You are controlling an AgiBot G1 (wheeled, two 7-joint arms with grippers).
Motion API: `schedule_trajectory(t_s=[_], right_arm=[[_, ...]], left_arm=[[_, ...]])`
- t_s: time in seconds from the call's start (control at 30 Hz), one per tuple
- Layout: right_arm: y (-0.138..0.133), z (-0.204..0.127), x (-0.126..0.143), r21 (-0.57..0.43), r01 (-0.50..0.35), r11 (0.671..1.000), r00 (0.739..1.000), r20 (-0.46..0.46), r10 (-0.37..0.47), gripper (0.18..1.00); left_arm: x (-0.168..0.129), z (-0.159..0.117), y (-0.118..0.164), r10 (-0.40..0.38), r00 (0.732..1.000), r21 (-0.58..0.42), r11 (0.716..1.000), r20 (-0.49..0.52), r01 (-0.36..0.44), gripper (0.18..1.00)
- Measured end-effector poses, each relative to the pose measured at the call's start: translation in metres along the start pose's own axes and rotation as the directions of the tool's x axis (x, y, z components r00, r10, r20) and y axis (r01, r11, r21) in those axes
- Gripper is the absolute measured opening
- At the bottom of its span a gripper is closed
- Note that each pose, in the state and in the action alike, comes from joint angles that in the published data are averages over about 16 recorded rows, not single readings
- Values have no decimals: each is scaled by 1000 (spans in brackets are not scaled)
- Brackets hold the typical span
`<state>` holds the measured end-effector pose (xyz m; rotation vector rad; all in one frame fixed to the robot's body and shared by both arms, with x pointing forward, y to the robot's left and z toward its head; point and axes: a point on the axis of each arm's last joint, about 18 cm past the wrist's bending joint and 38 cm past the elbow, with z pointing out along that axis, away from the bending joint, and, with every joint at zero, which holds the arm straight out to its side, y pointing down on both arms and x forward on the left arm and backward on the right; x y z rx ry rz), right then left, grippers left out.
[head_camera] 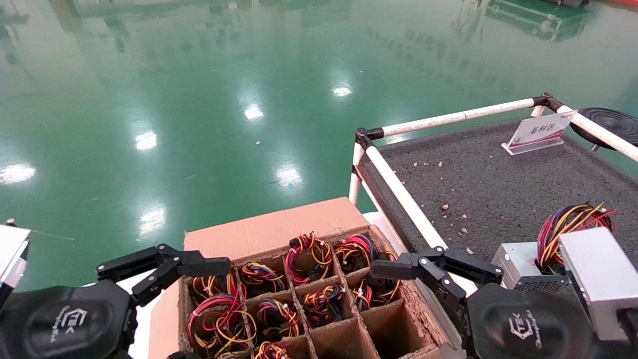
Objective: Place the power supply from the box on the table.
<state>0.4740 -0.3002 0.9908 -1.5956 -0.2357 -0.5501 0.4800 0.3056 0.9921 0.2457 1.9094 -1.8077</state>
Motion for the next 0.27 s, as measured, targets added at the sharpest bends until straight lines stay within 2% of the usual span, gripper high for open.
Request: schedule_trajectory(t_s=[0.27], right_arm=[[0,-1,1,-1,-1,1000,1000,-2,1,1000]], left_arm=[[0,0,0,0,1000,0,1000,0,0,1000]])
